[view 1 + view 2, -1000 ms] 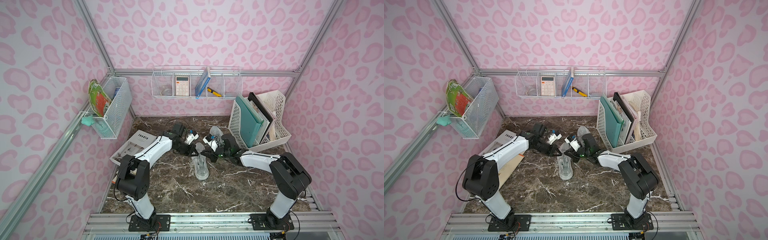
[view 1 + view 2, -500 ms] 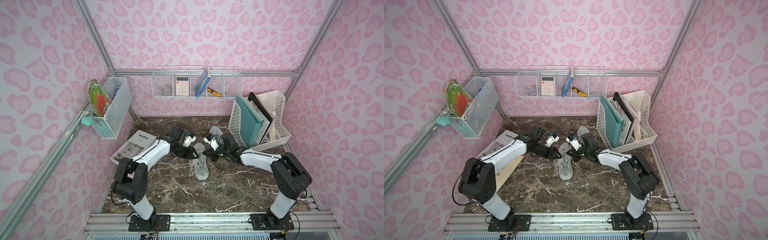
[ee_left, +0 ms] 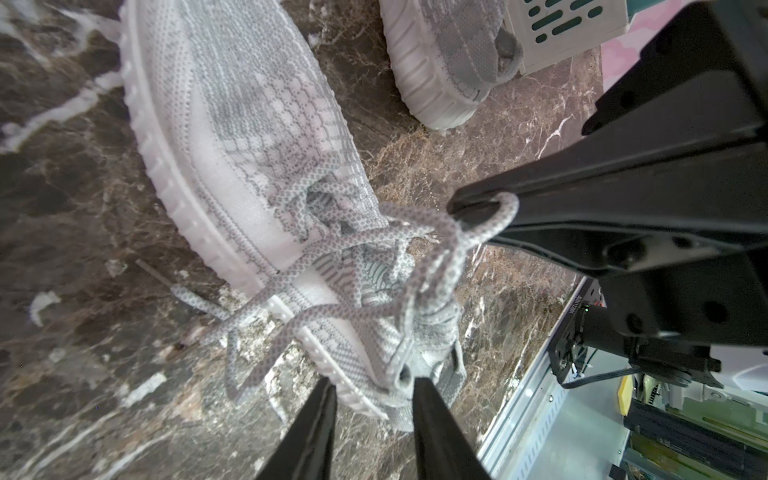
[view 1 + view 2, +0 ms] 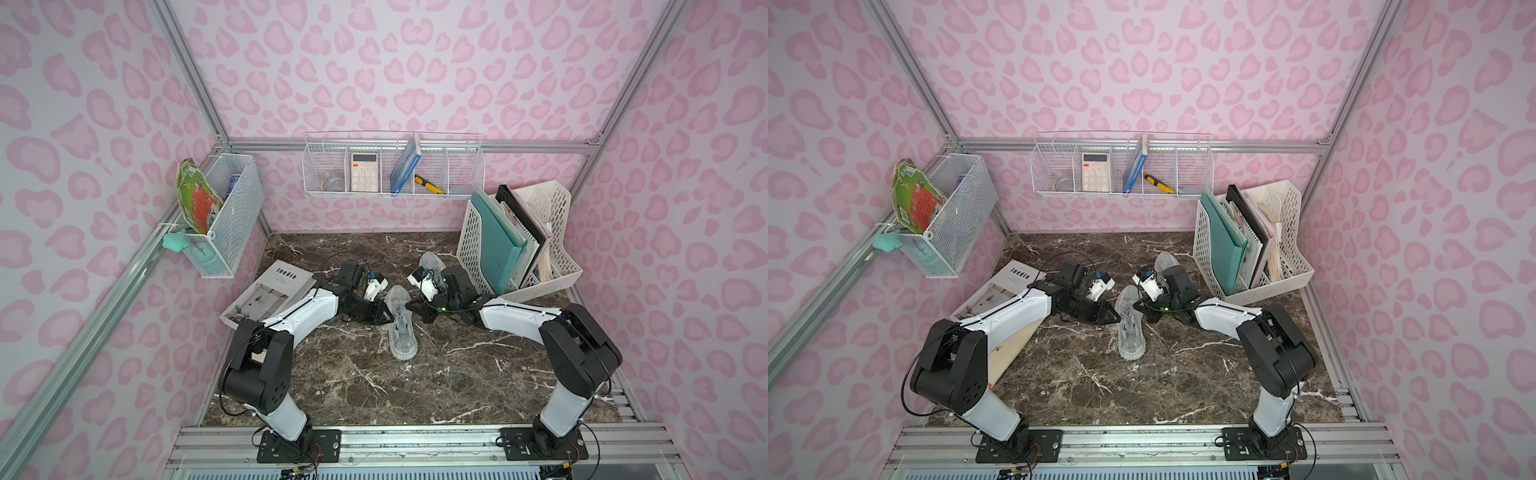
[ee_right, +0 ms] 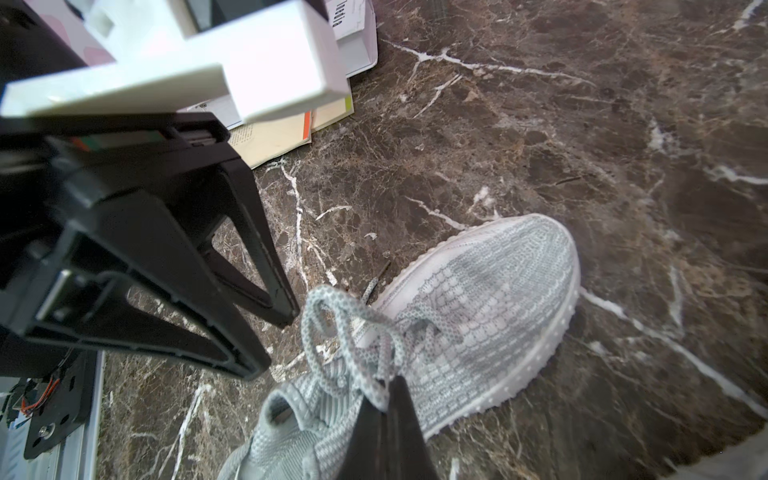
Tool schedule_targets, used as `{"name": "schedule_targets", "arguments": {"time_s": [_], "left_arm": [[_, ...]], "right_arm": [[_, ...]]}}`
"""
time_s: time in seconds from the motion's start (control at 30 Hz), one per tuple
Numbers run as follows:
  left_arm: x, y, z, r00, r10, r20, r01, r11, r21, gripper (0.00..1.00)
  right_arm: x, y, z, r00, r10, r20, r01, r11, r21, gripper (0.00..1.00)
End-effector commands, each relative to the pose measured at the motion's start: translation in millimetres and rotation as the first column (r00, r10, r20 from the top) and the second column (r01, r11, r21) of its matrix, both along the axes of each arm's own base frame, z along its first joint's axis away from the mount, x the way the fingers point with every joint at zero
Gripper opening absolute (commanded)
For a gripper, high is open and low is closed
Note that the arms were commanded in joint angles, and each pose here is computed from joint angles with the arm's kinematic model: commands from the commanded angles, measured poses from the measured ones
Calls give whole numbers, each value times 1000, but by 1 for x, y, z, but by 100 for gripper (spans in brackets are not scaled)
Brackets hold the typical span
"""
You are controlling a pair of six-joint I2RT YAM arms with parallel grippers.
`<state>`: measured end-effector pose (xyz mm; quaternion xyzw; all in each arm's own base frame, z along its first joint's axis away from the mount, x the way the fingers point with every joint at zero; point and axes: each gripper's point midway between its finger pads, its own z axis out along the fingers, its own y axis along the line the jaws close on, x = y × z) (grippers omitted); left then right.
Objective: Tie the shoes
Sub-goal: Tie the shoelace on the shoe.
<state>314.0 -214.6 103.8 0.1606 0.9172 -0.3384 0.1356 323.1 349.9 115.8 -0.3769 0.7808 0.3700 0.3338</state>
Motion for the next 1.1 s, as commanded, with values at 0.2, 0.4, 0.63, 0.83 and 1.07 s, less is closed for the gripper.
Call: {"name": "schedule_targets", "arguments": {"time_s": [0.2, 0.4, 0.63, 0.83, 1.07], "left_arm": [[7, 22, -18, 999, 38, 25, -42, 987, 154, 42], [9, 16, -26, 1000, 23, -8, -22, 990, 139, 43], [20, 14, -34, 999, 32, -15, -29, 988, 155, 28], [26, 16, -40, 999, 45, -18, -41, 983, 179, 4], [27, 17, -38, 999, 49, -16, -45, 984, 174, 0]], "right_arm": [[4, 4, 10, 1000, -2, 16, 2, 1000, 18, 0], [4, 3, 11, 1000, -3, 16, 3, 1000, 16, 0], [3, 4, 16, 1000, 1, 11, -1, 1000, 18, 0], [1, -5, 19, 999, -24, -34, 22, 998, -56, 0], [-5, -28, 15, 991, -103, -81, 81, 969, -232, 0]]}}
